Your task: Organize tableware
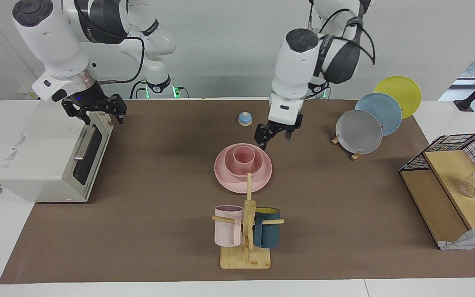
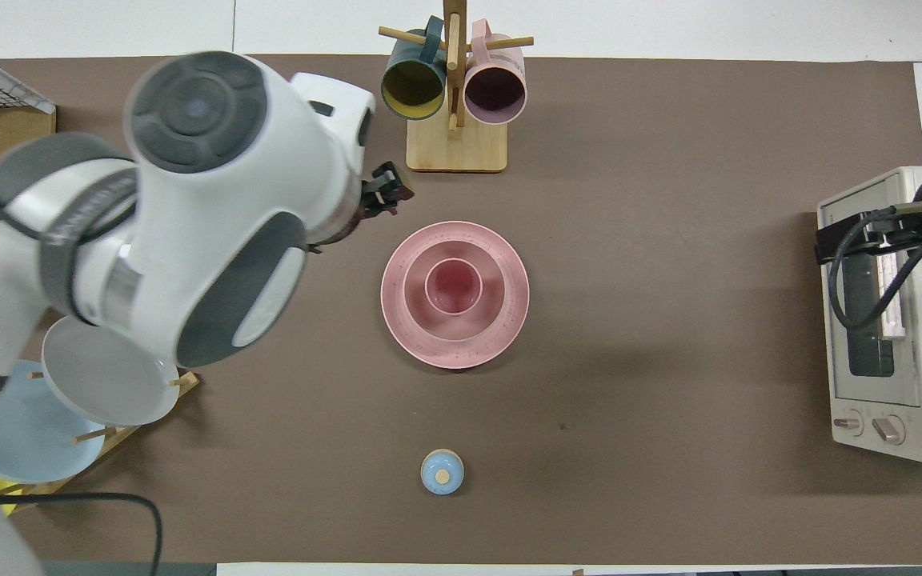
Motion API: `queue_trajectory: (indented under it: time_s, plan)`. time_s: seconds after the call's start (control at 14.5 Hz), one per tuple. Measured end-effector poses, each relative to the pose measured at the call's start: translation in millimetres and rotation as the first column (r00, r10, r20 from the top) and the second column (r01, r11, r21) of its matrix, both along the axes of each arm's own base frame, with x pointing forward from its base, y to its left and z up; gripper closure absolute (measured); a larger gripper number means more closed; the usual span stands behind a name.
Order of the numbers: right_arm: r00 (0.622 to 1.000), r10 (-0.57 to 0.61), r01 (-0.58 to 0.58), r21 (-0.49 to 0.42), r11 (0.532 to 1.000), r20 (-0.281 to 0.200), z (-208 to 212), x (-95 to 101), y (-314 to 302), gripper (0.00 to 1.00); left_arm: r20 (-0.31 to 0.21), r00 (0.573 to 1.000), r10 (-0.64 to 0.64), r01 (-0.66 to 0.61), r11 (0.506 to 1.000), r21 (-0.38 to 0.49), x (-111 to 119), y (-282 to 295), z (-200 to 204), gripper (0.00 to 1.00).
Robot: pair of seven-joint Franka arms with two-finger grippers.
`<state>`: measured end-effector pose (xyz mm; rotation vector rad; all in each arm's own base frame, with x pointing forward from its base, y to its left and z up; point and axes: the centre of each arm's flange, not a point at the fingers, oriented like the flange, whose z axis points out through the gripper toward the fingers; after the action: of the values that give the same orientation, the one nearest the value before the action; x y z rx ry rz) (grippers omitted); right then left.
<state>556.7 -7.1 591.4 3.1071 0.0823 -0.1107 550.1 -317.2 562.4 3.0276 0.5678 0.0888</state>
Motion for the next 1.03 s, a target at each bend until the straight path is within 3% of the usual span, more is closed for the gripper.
queue_trajectory:
  time_s: [0.28, 0.62, 0.83, 1.03]
  plan:
    - [1.0, -0.009, 0.009, 0.0, 1.0, 0.011, 9.7, -1.8, -4.9, 0.0, -0.029, 0.992, -0.121, 0.122, 0.992, 0.035, 6.0, 103.4, 46.8, 0.0]
    - [1.0, -0.009, 0.009, 0.0, 1.0, 0.006, 9.5, -2.5, -4.5, 0.0, -0.104, 0.951, -0.291, 0.296, 0.954, 0.04, 12.4, 234.9, 53.4, 0.0]
    - [1.0, -0.009, 0.009, 0.0, 1.0, 0.006, 9.5, -2.5, -4.5, 0.0, -0.132, 0.939, -0.317, 0.324, 0.946, 0.031, 5.7, 265.0, 36.9, 0.0]
    - [1.0, -0.009, 0.009, 0.0, 1.0, 0.006, 9.5, -2.6, -4.5, 0.0, -0.125, 0.937, -0.325, 0.331, 0.943, 0.033, 1.2, 261.0, 30.5, 0.0]
